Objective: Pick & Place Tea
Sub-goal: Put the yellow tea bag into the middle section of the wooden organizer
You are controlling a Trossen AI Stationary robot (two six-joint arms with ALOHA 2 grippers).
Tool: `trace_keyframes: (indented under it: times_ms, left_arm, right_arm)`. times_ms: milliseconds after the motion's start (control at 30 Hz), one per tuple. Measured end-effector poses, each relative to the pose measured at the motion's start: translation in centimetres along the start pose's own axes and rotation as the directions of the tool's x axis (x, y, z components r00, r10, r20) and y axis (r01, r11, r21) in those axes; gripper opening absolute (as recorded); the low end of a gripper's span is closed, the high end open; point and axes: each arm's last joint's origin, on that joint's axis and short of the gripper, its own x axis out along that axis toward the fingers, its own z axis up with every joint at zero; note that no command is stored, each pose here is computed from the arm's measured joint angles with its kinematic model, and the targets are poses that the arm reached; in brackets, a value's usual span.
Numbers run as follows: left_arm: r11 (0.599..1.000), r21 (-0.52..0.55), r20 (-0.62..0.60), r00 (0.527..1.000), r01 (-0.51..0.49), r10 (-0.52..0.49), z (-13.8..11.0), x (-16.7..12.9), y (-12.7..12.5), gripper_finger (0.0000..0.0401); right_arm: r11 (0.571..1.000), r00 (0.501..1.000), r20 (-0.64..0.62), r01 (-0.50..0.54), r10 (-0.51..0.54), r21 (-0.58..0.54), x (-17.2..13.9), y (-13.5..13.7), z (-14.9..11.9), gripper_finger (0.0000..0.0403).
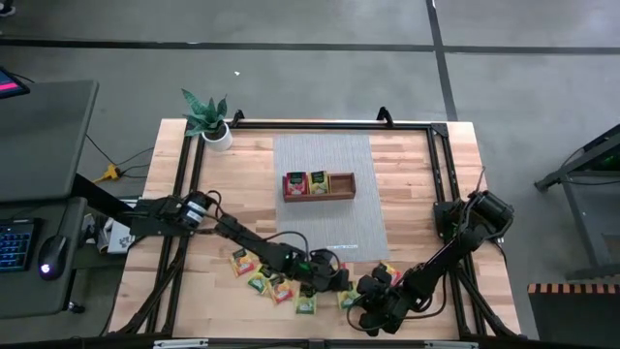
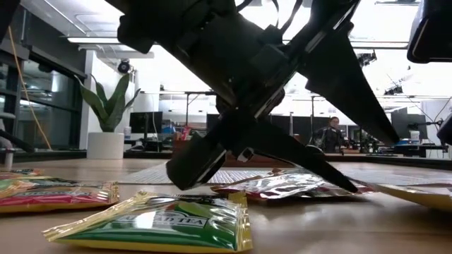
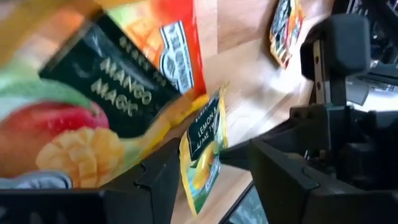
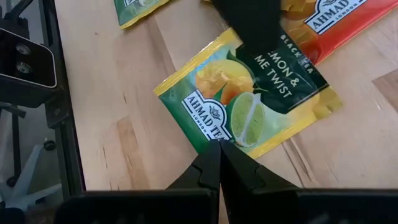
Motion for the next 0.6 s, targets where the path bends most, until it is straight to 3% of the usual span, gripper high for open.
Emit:
trace_keyframes:
  times_ms: [167,367,600]
  left_arm:
    - [1.000,0.003,-0.014,1.000,-0.012,0.012,-0.16,-0.02,0.13,0.0124]
    - [1.000,0.028,-0.011,1.000,-0.011,0.011,0.14,0.02,0.05,0.0018]
    - [0.999,0.043,-0.018,1.000,-0.012,0.013,0.12,0.02,0.06,0.0003]
  right_arm:
    - [1.000,1.000,0.002,-0.002,0.002,-0.005,0.00,0.03,0.01,0.0000]
    - [1.000,1.000,0.004,-0.002,0.002,-0.006,0.00,0.03,0.02,0.0000]
    - [1.000,1.000,0.003,-0.003,0.003,-0.013,-0.01,0.04,0.01,0.0000]
